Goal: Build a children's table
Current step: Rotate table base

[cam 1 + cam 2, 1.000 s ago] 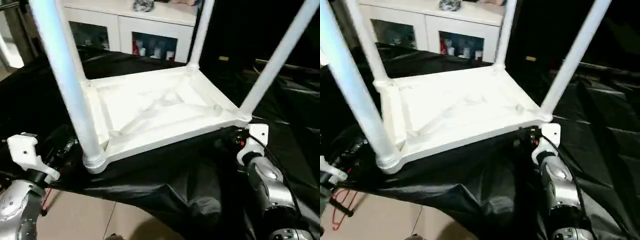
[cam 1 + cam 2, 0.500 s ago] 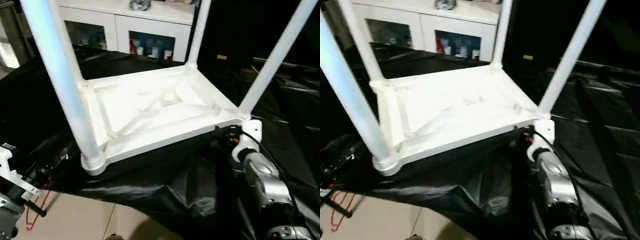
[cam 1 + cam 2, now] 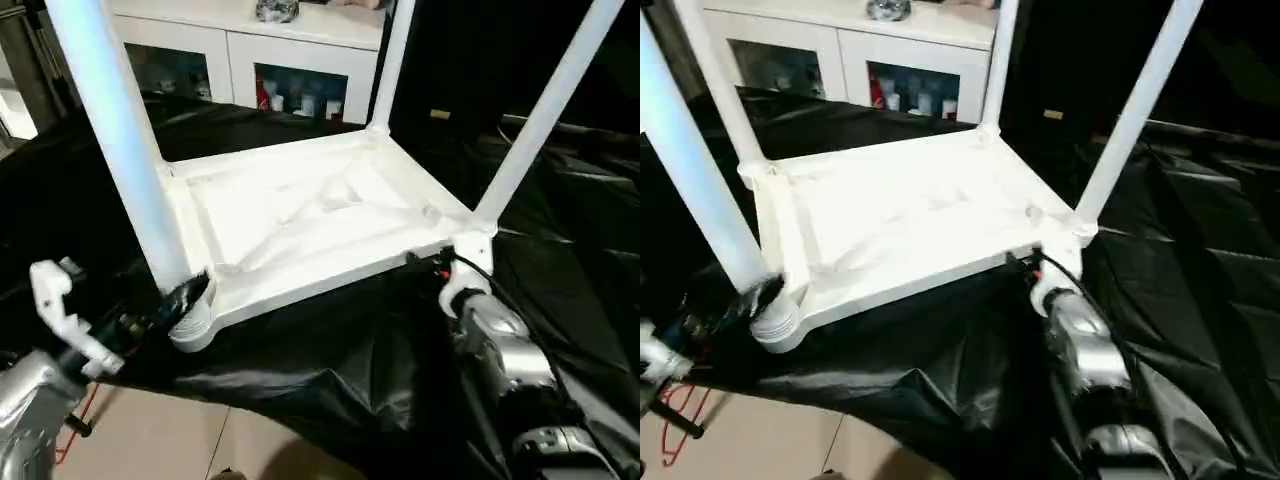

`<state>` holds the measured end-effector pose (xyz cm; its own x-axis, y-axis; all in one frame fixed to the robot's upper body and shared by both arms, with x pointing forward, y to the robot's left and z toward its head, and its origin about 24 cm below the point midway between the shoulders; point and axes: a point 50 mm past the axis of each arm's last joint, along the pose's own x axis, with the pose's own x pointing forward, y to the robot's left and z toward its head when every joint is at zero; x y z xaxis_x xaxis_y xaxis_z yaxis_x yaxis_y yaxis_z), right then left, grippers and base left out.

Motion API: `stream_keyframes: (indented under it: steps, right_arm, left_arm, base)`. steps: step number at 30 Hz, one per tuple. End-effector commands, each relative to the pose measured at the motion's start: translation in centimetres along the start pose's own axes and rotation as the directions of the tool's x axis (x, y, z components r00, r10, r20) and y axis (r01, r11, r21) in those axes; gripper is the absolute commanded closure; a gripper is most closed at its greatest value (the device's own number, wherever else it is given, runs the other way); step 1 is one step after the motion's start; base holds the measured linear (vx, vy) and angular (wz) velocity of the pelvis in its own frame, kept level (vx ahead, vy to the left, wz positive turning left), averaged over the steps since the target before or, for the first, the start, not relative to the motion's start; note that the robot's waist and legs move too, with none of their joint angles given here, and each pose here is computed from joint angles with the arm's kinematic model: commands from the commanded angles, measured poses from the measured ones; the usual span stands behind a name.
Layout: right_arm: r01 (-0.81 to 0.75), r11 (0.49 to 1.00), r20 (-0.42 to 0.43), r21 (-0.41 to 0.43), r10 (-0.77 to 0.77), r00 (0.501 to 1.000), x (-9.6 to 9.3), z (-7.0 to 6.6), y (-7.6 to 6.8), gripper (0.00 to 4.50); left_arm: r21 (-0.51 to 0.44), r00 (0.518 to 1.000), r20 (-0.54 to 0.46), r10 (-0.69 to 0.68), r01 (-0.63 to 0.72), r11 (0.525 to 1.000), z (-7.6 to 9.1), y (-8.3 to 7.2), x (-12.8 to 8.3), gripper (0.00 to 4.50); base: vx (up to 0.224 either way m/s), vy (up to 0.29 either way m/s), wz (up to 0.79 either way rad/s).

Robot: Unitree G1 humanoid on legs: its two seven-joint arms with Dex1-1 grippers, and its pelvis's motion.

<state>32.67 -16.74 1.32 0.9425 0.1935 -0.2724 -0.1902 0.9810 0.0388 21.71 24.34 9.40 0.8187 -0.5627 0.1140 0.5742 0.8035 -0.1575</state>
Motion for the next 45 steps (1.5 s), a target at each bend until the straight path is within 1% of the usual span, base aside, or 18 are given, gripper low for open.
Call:
stream_keyframes:
  steps: [1,4,8,11,13,15,16,19,24,26,31,33,36,37,40,41,42,45]
  right_arm:
    - [-0.020,1.000,-0.008,-0.013,0.019,1.000,0.5,0.1,0.5,0.82]
    - [-0.071,0.997,-0.038,-0.031,0.070,0.997,1.2,-0.1,1.8,0.82]
    - [-0.103,0.993,-0.063,-0.052,0.099,0.993,1.7,-0.3,2.7,0.82]
    - [-0.141,0.989,-0.059,-0.051,0.138,0.989,2.2,0.0,3.8,0.82]
    - [-0.149,0.987,-0.060,-0.052,0.146,0.987,2.3,0.1,4.0,0.82]
    - [-0.205,0.977,-0.065,-0.061,0.201,0.977,2.6,0.2,5.0,0.82]
    - [-0.252,0.965,-0.069,-0.073,0.247,0.966,2.9,0.3,5.9,0.82]
    - [-0.316,0.946,-0.070,-0.075,0.311,0.948,3.1,0.4,7.2,0.82]
    - [-0.416,0.906,-0.058,-0.082,0.412,0.909,3.2,0.8,9.3,0.82]
    - [-0.484,0.871,-0.059,-0.090,0.480,0.875,3.1,0.7,10.8,0.82]
    - [-0.542,0.834,-0.070,-0.103,0.537,0.840,2.8,0.3,12.0,0.82]
    - [-0.529,0.842,-0.070,-0.104,0.524,0.849,2.9,0.2,11.9,0.82]
    - [-0.472,0.875,-0.071,-0.110,0.467,0.882,3.1,0.3,11.1,0.82]
    - [-0.432,0.895,-0.069,-0.112,0.427,0.902,3.3,0.4,10.4,0.82]
    - [-0.380,0.919,-0.060,-0.106,0.375,0.925,3.4,0.5,9.6,0.82]
    - [-0.354,0.931,-0.053,-0.095,0.350,0.935,3.5,0.6,9.1,0.82]
    - [-0.318,0.945,-0.036,-0.074,0.316,0.948,3.5,0.8,8.1,0.82]
    - [-0.300,0.952,-0.016,-0.058,0.300,0.954,3.3,0.8,7.2,0.82]
  left_arm:
    - [-0.013,0.999,-0.018,-0.042,0.042,0.999,-0.4,-0.6,0.9,0.01]
    - [-0.044,0.989,-0.023,-0.145,0.144,0.989,-0.3,-2.1,2.5,0.01]
    - [-0.067,0.972,-0.040,-0.232,0.230,0.971,-0.3,-3.4,3.2,0.01]
    - [-0.117,0.948,-0.027,-0.317,0.312,0.943,0.0,-4.9,3.8,0.01]
    - [-0.125,0.942,-0.028,-0.334,0.328,0.936,0.0,-5.2,4.0,0.01]
    - [-0.141,0.926,-0.023,-0.376,0.370,0.918,0.1,-6.1,4.6,0.01]
    - [-0.161,0.913,-0.006,-0.408,0.402,0.902,0.2,-6.8,5.1,0.01]
    - [-0.188,0.894,0.018,-0.449,0.444,0.876,0.4,-7.8,5.9,0.01]
    - [-0.227,0.860,0.024,-0.509,0.501,0.835,0.2,-9.1,6.8,0.01]
    - [-0.234,0.845,0.031,-0.534,0.526,0.818,0.1,-9.7,7.4,0.01]
    - [-0.234,0.838,0.042,-0.544,0.538,0.810,-0.1,-10.2,8.3,0.01]
    - [-0.218,0.844,0.042,-0.535,0.530,0.819,-0.2,-10.2,8.7,0.01]
    - [-0.176,0.869,0.031,-0.494,0.492,0.853,-0.2,-9.6,9.2,0.01]
    - [-0.158,0.883,0.015,-0.470,0.466,0.871,-0.3,-9.2,9.4,0.01]
    - [-0.130,0.897,-0.009,-0.441,0.437,0.890,-0.5,-8.6,9.5,0.01]
    - [-0.119,0.906,-0.029,-0.423,0.417,0.901,-0.7,-8.3,9.5,0.01]
    - [-0.097,0.912,-0.045,-0.407,0.401,0.911,-0.8,-7.8,9.4,0.01]
    - [-0.089,0.919,-0.055,-0.391,0.386,0.918,-0.9,-7.3,8.8,0.01]
  base:
    - [0.000,0.000,0.00]
    - [0.000,0.000,0.00]
    - [0.000,0.000,0.00]
    - [0.000,0.000,0.00]
    - [0.000,0.000,0.00]
    - [0.000,0.000,0.00]
    - [0.000,0.000,0.00]
    - [0.000,0.000,0.00]
    - [0.000,0.000,0.00]
    - [0.000,0.000,0.00]
    - [0.000,0.000,0.00]
    - [0.000,0.000,0.00]
    - [0.000,0.000,0.00]
    - [0.000,0.000,0.00]
    - [0.000,0.000,0.00]
    - [0.000,0.000,0.00]
    - [0.000,0.000,0.00]
    - [0.000,0.000,0.00]
